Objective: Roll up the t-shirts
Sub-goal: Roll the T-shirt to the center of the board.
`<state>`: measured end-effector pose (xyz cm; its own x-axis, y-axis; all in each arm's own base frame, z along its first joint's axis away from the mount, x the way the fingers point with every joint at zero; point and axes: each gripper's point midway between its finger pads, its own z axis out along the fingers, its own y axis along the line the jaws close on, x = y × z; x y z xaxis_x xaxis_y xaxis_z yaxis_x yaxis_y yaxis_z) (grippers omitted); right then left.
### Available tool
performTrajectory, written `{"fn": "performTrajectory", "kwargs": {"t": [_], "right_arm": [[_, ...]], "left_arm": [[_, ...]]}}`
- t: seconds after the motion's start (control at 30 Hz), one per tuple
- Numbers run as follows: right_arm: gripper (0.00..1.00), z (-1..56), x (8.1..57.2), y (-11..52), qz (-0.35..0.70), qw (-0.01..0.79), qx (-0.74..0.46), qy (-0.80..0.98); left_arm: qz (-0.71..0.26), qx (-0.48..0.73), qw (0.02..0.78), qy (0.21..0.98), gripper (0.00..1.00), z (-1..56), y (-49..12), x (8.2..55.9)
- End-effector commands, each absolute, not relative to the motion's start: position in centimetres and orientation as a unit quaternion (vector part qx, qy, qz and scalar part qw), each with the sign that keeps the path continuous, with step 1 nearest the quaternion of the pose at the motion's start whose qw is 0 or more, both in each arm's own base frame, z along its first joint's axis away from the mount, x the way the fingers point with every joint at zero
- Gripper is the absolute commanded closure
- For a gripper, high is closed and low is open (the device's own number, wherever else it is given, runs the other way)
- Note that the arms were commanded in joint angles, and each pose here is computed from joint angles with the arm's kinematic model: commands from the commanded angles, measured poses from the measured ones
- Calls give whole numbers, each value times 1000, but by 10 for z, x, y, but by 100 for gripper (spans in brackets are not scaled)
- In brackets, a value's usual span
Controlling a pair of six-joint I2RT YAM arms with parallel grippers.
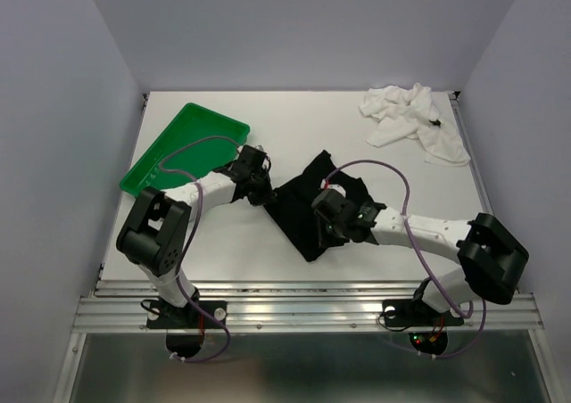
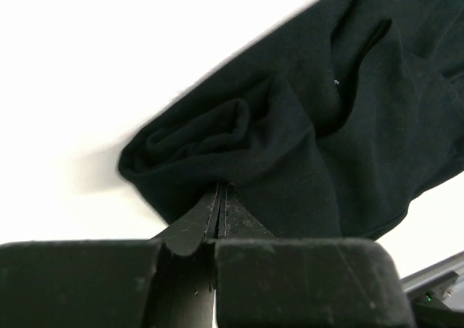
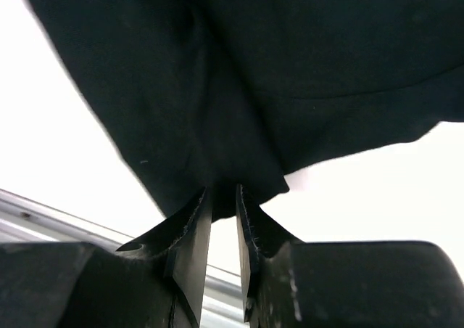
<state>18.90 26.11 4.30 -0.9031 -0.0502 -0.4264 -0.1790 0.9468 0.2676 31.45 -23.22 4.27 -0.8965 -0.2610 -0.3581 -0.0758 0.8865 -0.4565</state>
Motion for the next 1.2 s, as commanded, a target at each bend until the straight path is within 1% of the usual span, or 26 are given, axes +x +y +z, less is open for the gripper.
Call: {"fn": "performTrajectory", "kwargs": {"t": [0.0, 0.1, 0.3, 0.33, 0.47, 0.6, 0.67, 0.77, 0.8, 0.83, 0.93, 0.97, 1.03, 1.07, 1.1, 1.17], "right_arm": [[74, 92, 206, 268, 162, 270, -59, 947], [73, 88, 209, 269, 154, 268, -60, 949], [75, 46, 198, 271, 148, 227, -66, 960], [75, 36, 195, 269, 141, 218, -65, 964], [75, 23, 190, 262, 126, 206, -67, 968], [75, 40, 194, 262, 124, 225, -69, 964], [75, 56, 197, 259, 123, 239, -70, 960], [72, 83, 202, 261, 113, 269, -87, 952], [71, 99, 206, 267, 114, 290, -92, 946], [70, 102, 205, 265, 100, 291, -100, 946], [63, 117, 209, 272, 80, 314, -122, 938], [54, 117, 203, 276, 70, 313, -141, 936], [46, 117, 203, 280, 48, 321, -157, 933], [39, 117, 197, 286, 43, 323, -173, 929], [36, 116, 197, 287, 32, 328, -180, 927], [31, 107, 192, 295, 13, 326, -203, 923]], "left_arm": [[-198, -87, 256, 942, 100, 78, -220, 325], [-186, -97, 259, 943, 100, 75, -213, 326], [-165, -107, 248, 949, 100, 53, -203, 328], [-162, -107, 243, 951, 100, 47, -203, 328], [-157, -105, 222, 956, 100, 29, -206, 329], [-159, -100, 201, 961, 100, 21, -209, 324], [-157, -101, 216, 958, 100, 34, -206, 328], [-151, -102, 250, 951, 100, 66, -199, 338], [-147, -99, 261, 949, 100, 80, -195, 338], [-141, -104, 282, 943, 100, 95, -191, 346], [-137, -105, 307, 936, 98, 124, -183, 350], [-140, -107, 317, 932, 96, 135, -182, 353], [-144, -110, 330, 927, 91, 151, -177, 351], [-145, -114, 332, 925, 88, 155, -174, 350], [-147, -116, 334, 924, 82, 157, -172, 349], [-153, -121, 334, 922, 76, 161, -168, 342]]}}
